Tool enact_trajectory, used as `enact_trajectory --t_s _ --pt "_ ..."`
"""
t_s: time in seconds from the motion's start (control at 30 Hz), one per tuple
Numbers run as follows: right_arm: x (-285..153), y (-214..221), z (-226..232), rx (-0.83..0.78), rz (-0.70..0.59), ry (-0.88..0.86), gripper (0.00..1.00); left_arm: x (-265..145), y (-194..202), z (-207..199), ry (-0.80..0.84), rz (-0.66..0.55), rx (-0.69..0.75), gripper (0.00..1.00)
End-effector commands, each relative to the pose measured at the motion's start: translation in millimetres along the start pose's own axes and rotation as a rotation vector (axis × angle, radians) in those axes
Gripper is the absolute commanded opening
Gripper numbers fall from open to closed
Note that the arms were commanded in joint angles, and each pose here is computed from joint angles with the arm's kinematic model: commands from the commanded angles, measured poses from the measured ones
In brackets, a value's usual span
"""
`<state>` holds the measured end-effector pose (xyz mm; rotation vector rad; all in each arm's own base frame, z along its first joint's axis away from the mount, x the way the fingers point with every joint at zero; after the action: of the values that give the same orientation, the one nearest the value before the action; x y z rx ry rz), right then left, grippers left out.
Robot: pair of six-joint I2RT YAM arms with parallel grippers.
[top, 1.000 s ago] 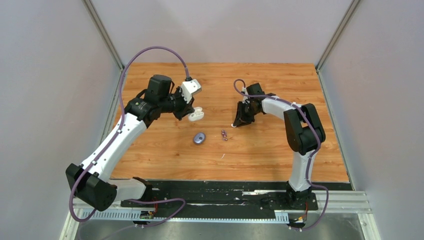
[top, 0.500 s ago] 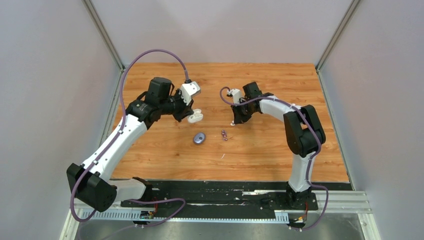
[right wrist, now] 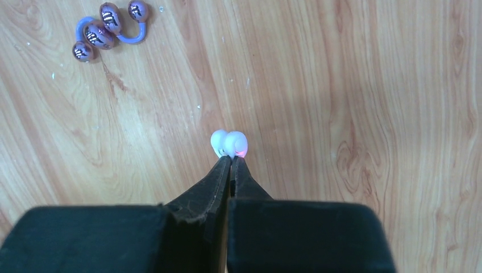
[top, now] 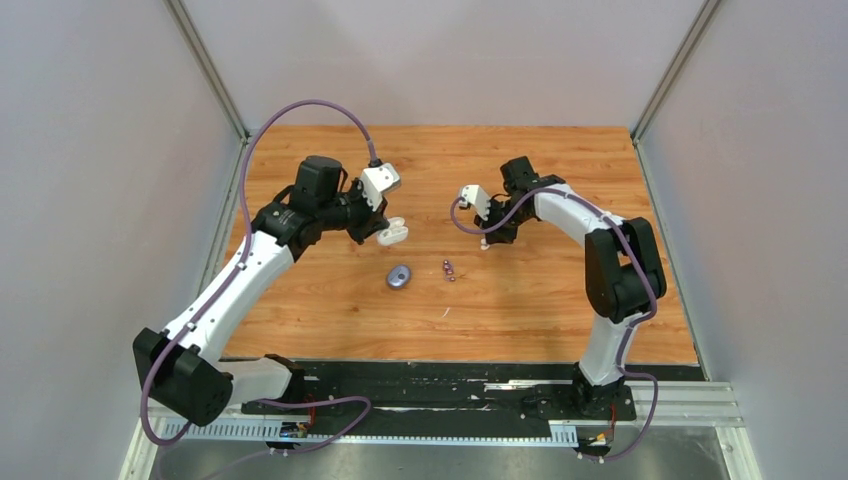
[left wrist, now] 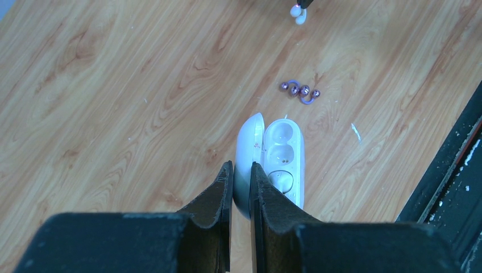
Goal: Insert the wireless bluetooth earbuds into the charging case
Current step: Adjust the earbud at the center of the board.
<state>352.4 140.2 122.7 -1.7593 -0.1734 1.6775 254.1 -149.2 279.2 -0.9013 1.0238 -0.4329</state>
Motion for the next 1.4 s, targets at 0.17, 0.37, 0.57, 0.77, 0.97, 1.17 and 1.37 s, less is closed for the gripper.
enact_trajectory --t_s 0.17,0.37,0.57,0.77,0.97,1.17,1.37 --pt "-22 -19 -4 -0.032 -0.015 -0.096 0.00 -11 -11 -1 -0.013 -0.056 0.012 0.00" --pt "-71 -43 2 -0.198 -0.040 -0.022 0.00 -3 -6 3 -0.016 -0.034 0.006 0.00" --pt "-129 -67 30 -0.450 -0.100 0.078 0.00 23 -2 10 0.034 0.003 -0.014 0.00" --pt "-127 -63 39 -0.346 -0.123 0.065 0.00 47 -3 21 0.044 0.010 -0.022 0.00" --pt "-89 -61 32 -0.143 -0.135 -0.058 0.16 34 -2 20 0.010 0.029 -0.006 0.00" --pt "-45 -37 38 -0.270 -0.173 -0.061 0.20 16 6 14 -0.033 0.052 -0.014 0.00" --pt "-15 -15 38 -0.398 -0.181 -0.043 0.22 6 5 13 -0.062 0.051 -0.017 0.00"
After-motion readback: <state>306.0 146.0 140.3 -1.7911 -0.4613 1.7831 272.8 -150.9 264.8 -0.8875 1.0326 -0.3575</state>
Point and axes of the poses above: each gripper's point midway between its finger pads, its own x axis out along the fingers, its own z axis along the line the jaws close on, y = z × x, the point moved 8 cm from there along -x, back along the fingers, and after that the axes turned 11 degrees about x, right-handed, at the moved point
